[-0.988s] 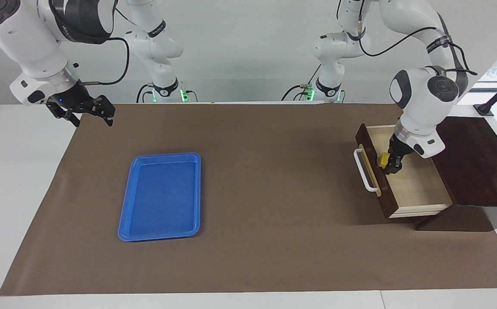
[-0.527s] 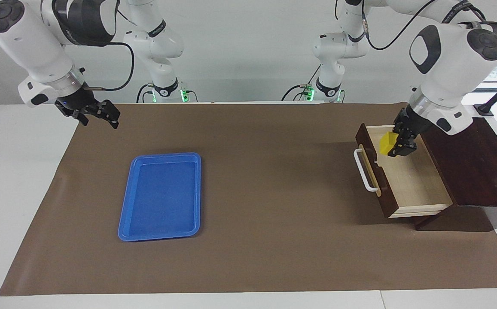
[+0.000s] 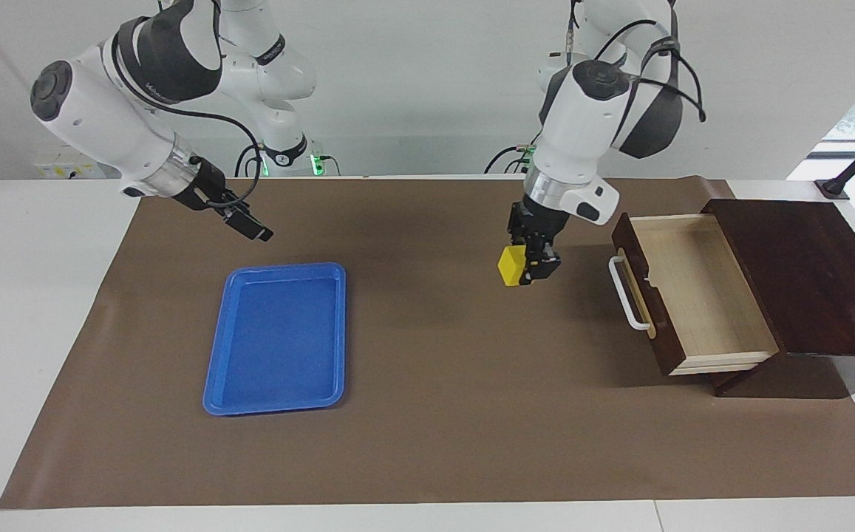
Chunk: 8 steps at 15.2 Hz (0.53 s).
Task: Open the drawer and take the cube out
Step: 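Grasp the yellow cube in the drawer with the left gripper and lift it, then hold the cube with the left gripper while the right gripper reaches it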
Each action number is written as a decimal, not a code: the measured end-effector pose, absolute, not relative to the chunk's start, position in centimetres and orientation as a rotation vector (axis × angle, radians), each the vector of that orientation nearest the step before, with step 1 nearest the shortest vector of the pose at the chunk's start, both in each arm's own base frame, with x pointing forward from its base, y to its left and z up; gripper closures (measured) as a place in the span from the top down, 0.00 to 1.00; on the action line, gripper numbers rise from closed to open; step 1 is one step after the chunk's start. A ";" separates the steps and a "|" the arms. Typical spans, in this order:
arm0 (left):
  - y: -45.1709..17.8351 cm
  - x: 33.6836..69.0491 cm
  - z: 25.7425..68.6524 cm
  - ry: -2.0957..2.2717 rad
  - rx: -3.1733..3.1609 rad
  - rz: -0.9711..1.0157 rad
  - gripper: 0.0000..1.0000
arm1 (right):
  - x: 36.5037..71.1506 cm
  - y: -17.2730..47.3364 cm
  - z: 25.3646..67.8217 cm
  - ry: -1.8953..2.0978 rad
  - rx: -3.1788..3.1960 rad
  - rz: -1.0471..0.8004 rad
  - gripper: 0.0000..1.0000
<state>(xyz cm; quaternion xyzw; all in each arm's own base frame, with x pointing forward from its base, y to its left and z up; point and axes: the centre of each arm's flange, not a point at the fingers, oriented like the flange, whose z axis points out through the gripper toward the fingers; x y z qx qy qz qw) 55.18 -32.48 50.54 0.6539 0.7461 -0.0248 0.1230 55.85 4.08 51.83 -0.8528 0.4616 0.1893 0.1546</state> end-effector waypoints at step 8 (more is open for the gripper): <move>-39.2 50.2 45.8 2.089 1.856 -0.126 0.55 | 56.8 14.1 44.1 1.468 -2.105 0.734 1.00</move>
